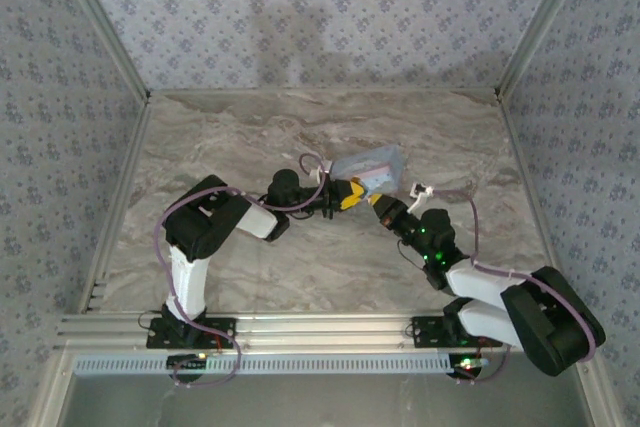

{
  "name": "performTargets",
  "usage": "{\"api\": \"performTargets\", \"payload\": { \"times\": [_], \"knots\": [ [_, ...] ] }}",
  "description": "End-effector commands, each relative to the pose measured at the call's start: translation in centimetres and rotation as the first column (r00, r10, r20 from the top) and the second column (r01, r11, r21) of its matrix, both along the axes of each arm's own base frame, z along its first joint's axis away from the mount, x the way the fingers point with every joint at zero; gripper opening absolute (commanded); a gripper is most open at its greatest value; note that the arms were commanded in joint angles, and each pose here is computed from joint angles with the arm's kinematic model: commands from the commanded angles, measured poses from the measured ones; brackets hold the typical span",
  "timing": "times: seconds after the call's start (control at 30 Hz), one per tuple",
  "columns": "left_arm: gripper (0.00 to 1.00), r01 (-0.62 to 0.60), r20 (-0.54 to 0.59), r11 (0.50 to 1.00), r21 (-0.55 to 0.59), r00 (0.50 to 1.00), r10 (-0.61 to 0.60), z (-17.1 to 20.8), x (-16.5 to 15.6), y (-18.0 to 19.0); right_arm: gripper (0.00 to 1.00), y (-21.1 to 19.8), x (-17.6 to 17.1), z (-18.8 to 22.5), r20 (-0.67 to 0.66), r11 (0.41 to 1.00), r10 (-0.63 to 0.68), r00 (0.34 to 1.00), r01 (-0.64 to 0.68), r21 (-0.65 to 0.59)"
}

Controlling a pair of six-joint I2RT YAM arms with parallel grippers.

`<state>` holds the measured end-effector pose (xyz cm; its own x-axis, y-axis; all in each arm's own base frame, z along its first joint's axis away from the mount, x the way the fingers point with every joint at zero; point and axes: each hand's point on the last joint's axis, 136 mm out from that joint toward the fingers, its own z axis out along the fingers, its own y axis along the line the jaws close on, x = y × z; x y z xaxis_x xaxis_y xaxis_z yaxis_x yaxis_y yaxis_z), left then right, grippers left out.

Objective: Unlock the padlock with the key

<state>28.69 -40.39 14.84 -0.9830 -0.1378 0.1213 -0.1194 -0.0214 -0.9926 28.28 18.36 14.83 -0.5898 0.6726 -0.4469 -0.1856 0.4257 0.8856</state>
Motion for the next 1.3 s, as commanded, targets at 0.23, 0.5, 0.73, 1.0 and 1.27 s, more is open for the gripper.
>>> {"api": "performTargets", "payload": {
  "times": [0.23, 0.5, 0.73, 1.0, 1.27],
  "knots": [
    [0.0, 0.098, 0.102, 0.991, -0.092, 0.991, -0.089, 3.3, -2.2, -1.0, 0.0, 1.4, 0.9, 0.5, 0.006, 0.999, 0.025, 1.0, -0.025, -0.029],
    [0.0, 0.105, 0.108, 0.989, -0.102, 0.99, -0.094, 3.9, -2.1, -1.2, 0.0, 2.2, 0.5, 0.4, 0.035, 0.993, 0.06, 0.998, -0.057, -0.103],
    [0.0, 0.132, 0.122, 0.986, -0.105, 0.985, -0.119, 4.4, -2.8, -1.5, 0.0, 3.3, 1.8, -0.2, -0.042, 0.99, 0.057, 0.997, -0.062, -0.126],
    [0.0, 0.157, 0.131, 0.984, -0.085, 0.981, -0.145, 4.2, -3.7, -1.8, 0.0, 4.1, 2.5, 0.1, -0.069, 0.989, 0.075, 0.995, -0.083, -0.123],
    [0.0, 0.065, 0.093, 0.991, 0.12, 0.993, -0.076, -0.6, -2.2, 0.9, 0.22, 1.8, 0.1, -1.5, -0.169, 0.968, 0.109, 0.98, -0.143, -0.206]
  ]
}}
